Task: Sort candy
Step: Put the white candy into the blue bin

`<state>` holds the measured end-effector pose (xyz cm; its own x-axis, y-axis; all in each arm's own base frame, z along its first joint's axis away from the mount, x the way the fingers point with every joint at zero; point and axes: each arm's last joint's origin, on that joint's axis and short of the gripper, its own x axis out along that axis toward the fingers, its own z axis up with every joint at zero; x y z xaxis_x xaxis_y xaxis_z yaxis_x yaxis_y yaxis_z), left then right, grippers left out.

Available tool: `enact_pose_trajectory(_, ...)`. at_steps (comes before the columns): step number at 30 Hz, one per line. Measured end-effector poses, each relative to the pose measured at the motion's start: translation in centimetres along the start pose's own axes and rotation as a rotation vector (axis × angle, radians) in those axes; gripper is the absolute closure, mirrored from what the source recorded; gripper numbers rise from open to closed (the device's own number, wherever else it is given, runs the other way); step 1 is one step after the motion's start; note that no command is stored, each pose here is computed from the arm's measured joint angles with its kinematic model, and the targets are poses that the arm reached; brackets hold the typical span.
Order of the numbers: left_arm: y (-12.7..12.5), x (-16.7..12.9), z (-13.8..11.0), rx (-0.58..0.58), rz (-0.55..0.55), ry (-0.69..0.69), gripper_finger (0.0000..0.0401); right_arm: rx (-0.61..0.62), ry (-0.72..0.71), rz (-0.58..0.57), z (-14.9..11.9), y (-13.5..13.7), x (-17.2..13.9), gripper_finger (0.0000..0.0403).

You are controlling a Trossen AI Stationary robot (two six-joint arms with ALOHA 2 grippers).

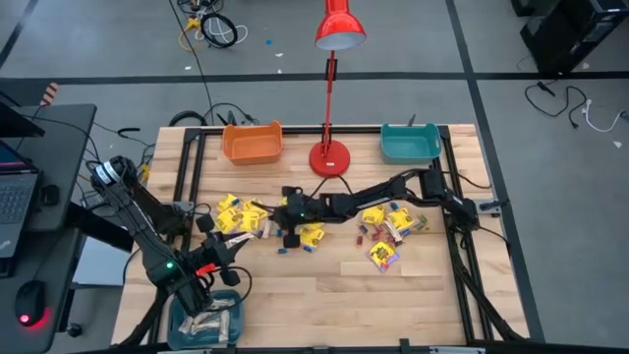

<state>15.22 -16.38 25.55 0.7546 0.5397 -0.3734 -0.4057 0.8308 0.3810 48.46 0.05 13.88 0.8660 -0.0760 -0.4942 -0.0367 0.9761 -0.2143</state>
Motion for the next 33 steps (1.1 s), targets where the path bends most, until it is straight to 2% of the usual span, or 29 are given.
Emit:
enact_pose_trajectory(4, 0.0, 0.0, 0.0, -0.006, -0.002, -0.001, 0.0321, 0.016, 0.005, 0.008, -0.1, -0.4, 0.0, 0.0401)
enact_pose_trajectory(7, -0.1, 0.0, 0.0, -0.011, -0.005, -0.001, 0.0321, 0.036, 0.004, 0.055, -0.5, -0.9, 0.3, 0.0385)
enact_pose_trajectory(16, -0.2, 0.0, 0.1, 0.021, -0.011, -0.006, 0.0321, 0.042, -0.017, 0.067, -0.6, -1.8, 0.3, 0.028)
enact_pose_trajectory(21, -0.2, 0.0, 0.1, 0.022, -0.01, -0.007, 0.0321, 0.043, -0.027, 0.068, -0.5, -1.8, 0.4, 0.0241)
enact_pose_trajectory(33, -0.2, 0.0, 0.1, 0.023, -0.009, -0.01, 0.0321, 0.061, -0.042, 0.095, -0.5, -1.0, 0.3, 0.0235)
